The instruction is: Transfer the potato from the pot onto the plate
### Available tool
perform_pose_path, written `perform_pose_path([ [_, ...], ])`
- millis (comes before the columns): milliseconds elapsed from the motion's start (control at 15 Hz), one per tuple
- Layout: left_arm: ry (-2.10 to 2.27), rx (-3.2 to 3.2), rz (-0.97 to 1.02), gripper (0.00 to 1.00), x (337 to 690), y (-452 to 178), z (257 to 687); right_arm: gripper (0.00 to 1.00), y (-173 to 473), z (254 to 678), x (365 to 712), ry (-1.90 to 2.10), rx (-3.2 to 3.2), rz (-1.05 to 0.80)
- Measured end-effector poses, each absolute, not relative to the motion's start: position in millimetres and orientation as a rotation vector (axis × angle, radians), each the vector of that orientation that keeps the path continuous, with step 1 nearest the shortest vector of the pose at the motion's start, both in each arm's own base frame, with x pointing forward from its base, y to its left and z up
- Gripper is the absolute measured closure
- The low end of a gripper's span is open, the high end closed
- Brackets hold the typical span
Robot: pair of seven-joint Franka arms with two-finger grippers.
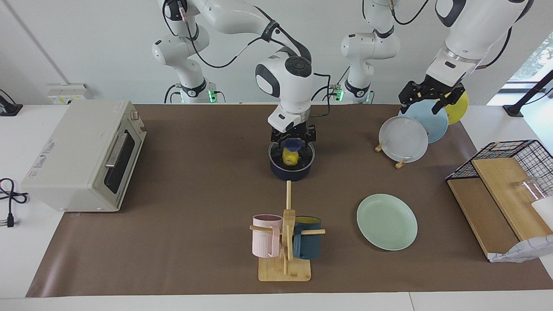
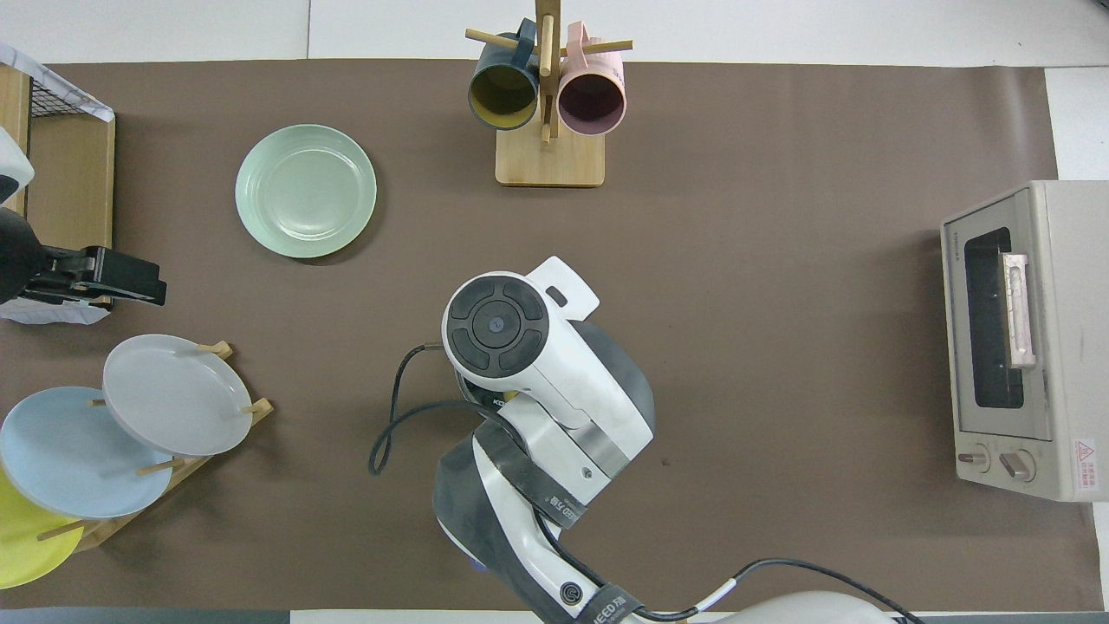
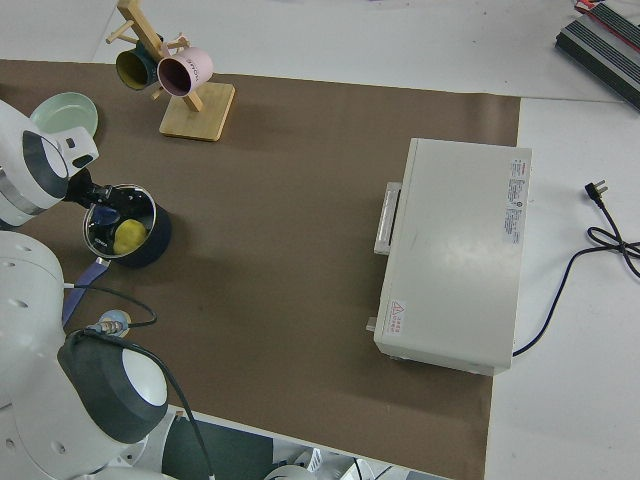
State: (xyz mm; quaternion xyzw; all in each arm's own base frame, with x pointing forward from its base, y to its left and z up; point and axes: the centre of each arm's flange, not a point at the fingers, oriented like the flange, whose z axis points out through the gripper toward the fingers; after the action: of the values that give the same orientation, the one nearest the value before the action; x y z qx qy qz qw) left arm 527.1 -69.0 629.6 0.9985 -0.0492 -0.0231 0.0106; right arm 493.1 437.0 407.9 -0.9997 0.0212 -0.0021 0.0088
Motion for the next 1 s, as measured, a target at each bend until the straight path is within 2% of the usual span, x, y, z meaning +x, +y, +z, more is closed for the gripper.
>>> perform_pose_path([
  [333, -0.154, 3.116, -0.072, 0.00, 527.1, -69.0, 629.6, 0.03, 435.5, 408.2, 490.3, 0.064, -3.125, -0.005],
  [467, -0.154, 3.116, -0.072, 0.00, 527.1, -69.0, 629.6, 0.08, 435.7, 407.6, 490.6, 0.064, -3.119, -0.015],
  [867, -0.154, 3.116, -0.072, 0.00, 527.1, -69.0, 629.6, 0.08, 436.1, 403.2, 489.7, 0.062, -3.112, -0.026],
  [1000, -0.154, 3.116, -0.072, 0.00, 527.1, -69.0, 629.6, 0.12, 440.1, 402.5, 485.8, 0.048, -3.113, -0.025],
])
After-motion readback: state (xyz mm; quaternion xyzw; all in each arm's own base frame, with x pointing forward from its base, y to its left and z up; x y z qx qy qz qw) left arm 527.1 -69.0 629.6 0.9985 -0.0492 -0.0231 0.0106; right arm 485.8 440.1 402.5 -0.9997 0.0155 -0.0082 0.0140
